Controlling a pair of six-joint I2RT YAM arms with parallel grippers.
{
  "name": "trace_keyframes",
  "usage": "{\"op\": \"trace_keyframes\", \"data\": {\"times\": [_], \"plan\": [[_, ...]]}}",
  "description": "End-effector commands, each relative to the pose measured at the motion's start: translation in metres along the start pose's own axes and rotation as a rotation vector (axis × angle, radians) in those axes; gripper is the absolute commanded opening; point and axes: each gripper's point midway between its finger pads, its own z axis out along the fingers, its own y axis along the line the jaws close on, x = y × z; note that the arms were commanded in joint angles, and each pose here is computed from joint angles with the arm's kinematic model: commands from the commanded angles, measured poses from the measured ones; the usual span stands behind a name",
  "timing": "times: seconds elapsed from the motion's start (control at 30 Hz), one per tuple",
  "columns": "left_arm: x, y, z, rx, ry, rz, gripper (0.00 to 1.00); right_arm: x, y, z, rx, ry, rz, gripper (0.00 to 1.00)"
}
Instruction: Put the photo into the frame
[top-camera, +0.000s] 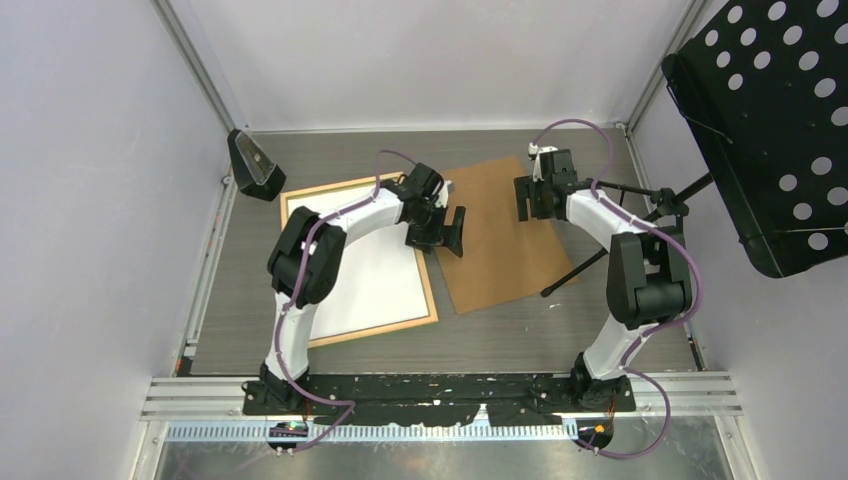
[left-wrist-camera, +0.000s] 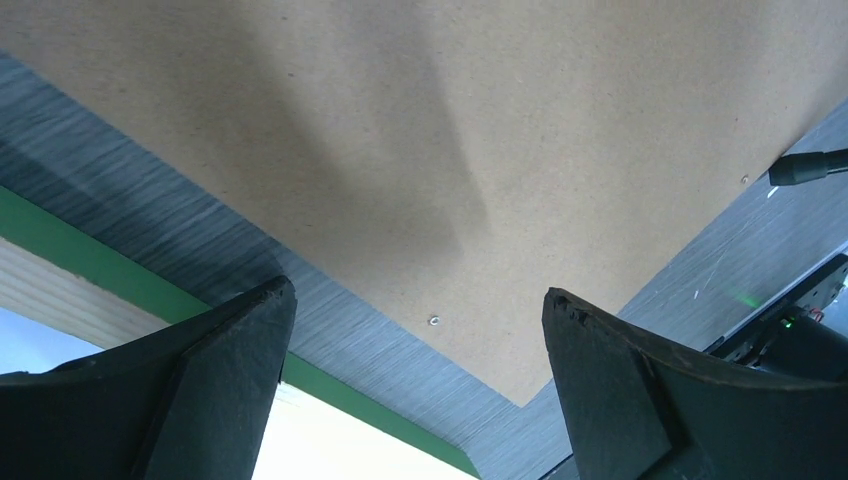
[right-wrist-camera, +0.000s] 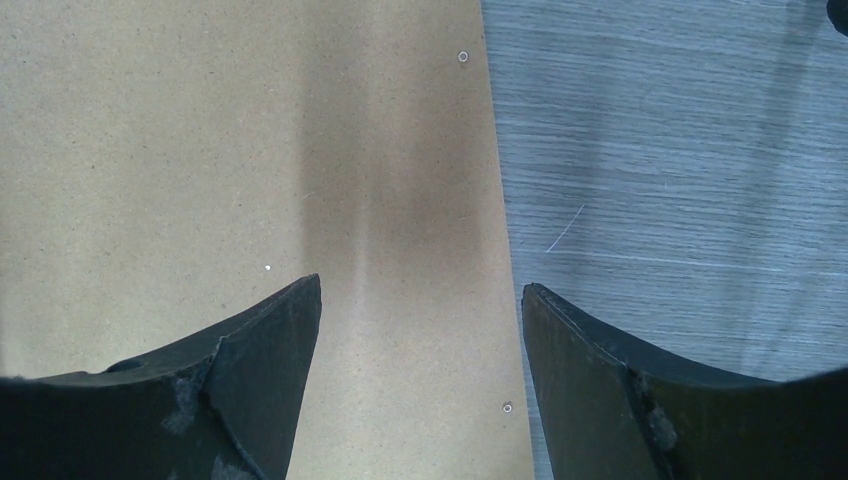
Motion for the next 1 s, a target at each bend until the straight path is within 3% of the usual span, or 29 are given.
{"op": "trace_keyframes", "data": {"times": [0.0, 0.97], "plan": [[-0.005, 0.021, -0.011, -0.06, -0.028, -0.016, 0.98, -0.011, -0.003, 0.004, 0.003, -0.035, -0.002, 0.79], [0.0, 0.003, 0.014, 0.035, 0.044, -0.142, 0.99, -0.005, -0.011, 0.047, -0.1, 0.124, 0.039, 0.8]]}}
